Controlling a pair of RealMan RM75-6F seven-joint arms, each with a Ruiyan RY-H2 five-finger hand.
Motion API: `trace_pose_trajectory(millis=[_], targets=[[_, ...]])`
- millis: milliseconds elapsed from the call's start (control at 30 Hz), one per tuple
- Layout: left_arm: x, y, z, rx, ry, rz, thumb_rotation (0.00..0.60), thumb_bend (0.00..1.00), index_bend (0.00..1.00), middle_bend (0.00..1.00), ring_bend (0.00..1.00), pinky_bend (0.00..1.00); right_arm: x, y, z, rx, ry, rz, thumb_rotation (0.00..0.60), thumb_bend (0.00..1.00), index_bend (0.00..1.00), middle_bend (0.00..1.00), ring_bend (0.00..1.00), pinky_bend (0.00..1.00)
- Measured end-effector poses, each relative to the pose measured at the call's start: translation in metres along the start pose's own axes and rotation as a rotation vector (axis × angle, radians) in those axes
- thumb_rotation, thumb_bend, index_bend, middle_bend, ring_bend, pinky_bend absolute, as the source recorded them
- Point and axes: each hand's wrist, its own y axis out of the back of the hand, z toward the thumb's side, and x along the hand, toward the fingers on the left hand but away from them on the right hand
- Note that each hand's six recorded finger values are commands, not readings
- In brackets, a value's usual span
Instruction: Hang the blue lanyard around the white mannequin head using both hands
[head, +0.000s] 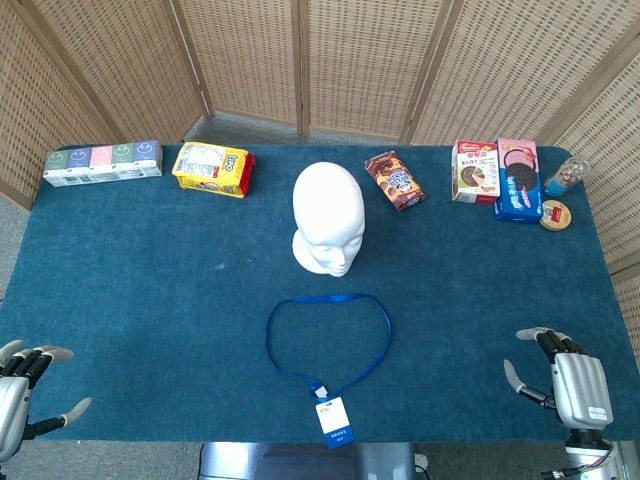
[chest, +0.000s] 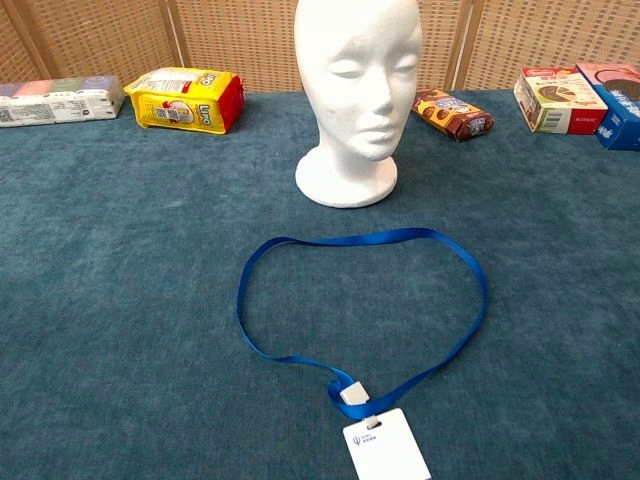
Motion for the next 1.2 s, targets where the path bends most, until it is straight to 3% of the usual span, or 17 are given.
trace_pose_trajectory(millis=[867,1067,1200], targets=[[0.009,0.003,0.002,-0.018,-0.033,-0.007,0.43,0.11,0.33,0.32,0.29,0.17,-0.005,0.005,0.005,-0.055,0.025,0.0,0.303,0.39,0.35,0.38,0.36,0.43],[0.014,0.005,0.005,-0.019,-0.053,-0.009,0.432,0.11,0.33,0.32,0.29,0.17,-0.015,0.008,0.014,-0.098,0.08,-0.009,0.312,0.39,0.35,0.44,0.46,0.57],[0.02,0.005,0.011,-0.008,-0.082,-0.024,0.432,0.11,0.33,0.32,0.29,0.17,-0.029,0.01,0.027,-0.117,0.164,-0.014,0.321,0.39,0.37,0.54,0.61,0.68]])
